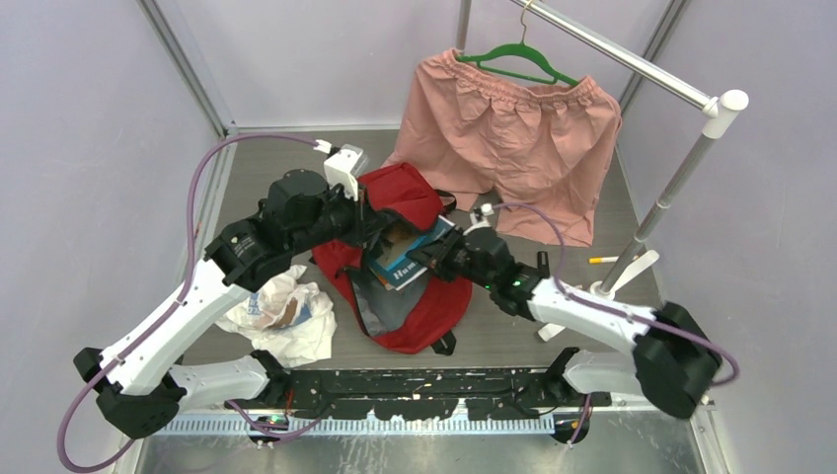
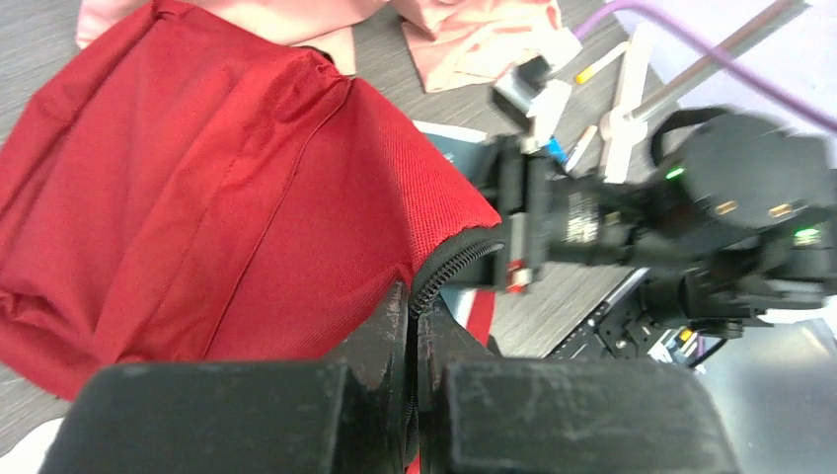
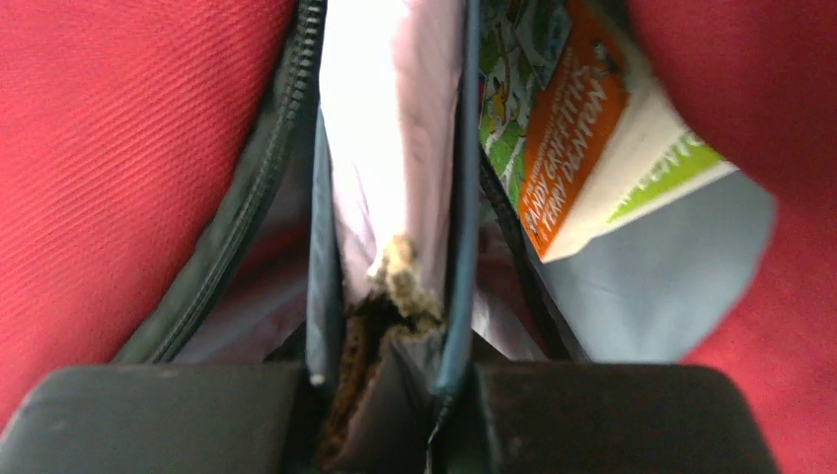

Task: Pack the student bag
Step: Place the book in the student bag, then adjust the student bag at the center of the board.

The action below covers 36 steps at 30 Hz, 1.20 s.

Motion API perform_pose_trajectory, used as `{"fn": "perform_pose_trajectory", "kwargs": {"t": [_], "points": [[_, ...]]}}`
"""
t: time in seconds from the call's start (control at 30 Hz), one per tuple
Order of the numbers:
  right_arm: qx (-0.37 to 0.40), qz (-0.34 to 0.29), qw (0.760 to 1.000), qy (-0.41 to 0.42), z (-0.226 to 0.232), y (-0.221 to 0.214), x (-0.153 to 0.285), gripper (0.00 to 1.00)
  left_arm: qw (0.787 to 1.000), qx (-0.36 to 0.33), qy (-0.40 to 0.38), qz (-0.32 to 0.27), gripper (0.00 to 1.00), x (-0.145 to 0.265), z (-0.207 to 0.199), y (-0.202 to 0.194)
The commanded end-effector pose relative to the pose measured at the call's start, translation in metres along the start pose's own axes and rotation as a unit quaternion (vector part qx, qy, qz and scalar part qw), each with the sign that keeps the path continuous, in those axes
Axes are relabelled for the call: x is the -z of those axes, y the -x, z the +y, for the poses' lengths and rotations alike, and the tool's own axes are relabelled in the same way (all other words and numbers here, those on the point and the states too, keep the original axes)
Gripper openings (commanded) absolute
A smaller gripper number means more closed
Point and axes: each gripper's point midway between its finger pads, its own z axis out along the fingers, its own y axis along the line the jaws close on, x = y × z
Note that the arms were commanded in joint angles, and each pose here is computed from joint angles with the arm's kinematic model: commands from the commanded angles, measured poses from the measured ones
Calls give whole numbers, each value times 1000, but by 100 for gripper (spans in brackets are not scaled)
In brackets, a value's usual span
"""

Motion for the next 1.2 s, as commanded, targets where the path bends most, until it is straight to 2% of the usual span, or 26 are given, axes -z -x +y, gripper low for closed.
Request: {"fn": "perform_pose_trajectory", "kwargs": {"t": [0.0, 0.13, 0.17, 0.27, 0.3, 0.33, 0.37, 0.4, 0.43, 0.47, 0.57, 0.73, 0.87, 0.97, 1.03, 1.17], "points": [[-2, -69, 995, 67, 40, 7, -38, 1, 996, 13, -73, -52, 0, 3, -29, 28], [-4, -81, 994, 67, 30, 4, -73, 3, 993, 26, -97, -54, 0, 6, -37, 24], [-1, -81, 995, 58, 24, 4, -80, 10, 993, 30, -102, -56, 0, 7, -38, 23], [-4, -66, 996, 52, 14, -3, -83, 50, 993, 38, -101, -49, 0, 9, -37, 15], [0, -62, 997, 48, 11, -5, -79, 60, 994, 38, -97, -45, 1, 10, -35, 12], [6, -60, 997, 38, 6, -5, -73, 66, 995, 39, -88, -39, 14, 10, -31, 8], [16, -58, 998, 27, 2, -6, -65, 71, 996, 41, -74, -35, 33, 10, -26, 5], [29, -56, 998, 16, -2, -6, -55, 76, 997, 43, -55, -34, 46, 11, -19, 4], [44, -53, 998, -3, -10, -6, -46, 80, 998, 44, -40, -33, 54, 12, -14, 3], [61, -53, 997, -13, -13, -5, -33, 82, 998, 44, -25, -34, 59, 14, -8, 2], [98, -49, 993, -54, -34, -5, 5, 86, 997, 45, 51, -43, 64, 24, 21, -1], [150, -50, 980, -121, -73, 2, 72, 88, 983, 26, 179, -26, 67, 45, 73, -27], [181, -61, 963, -192, -110, 12, 123, 88, 966, 3, 254, 42, 67, 50, 107, -73], [184, -93, 957, -205, -117, 25, 151, 88, 956, -33, 261, 126, 67, 36, 120, -122], [185, -122, 954, -203, -112, 37, 164, 89, 945, -34, 273, 174, 64, 25, 127, -150], [191, -158, 948, -197, -96, 53, 177, 89, 937, -37, 281, 204, 57, 2, 133, -178]]}}
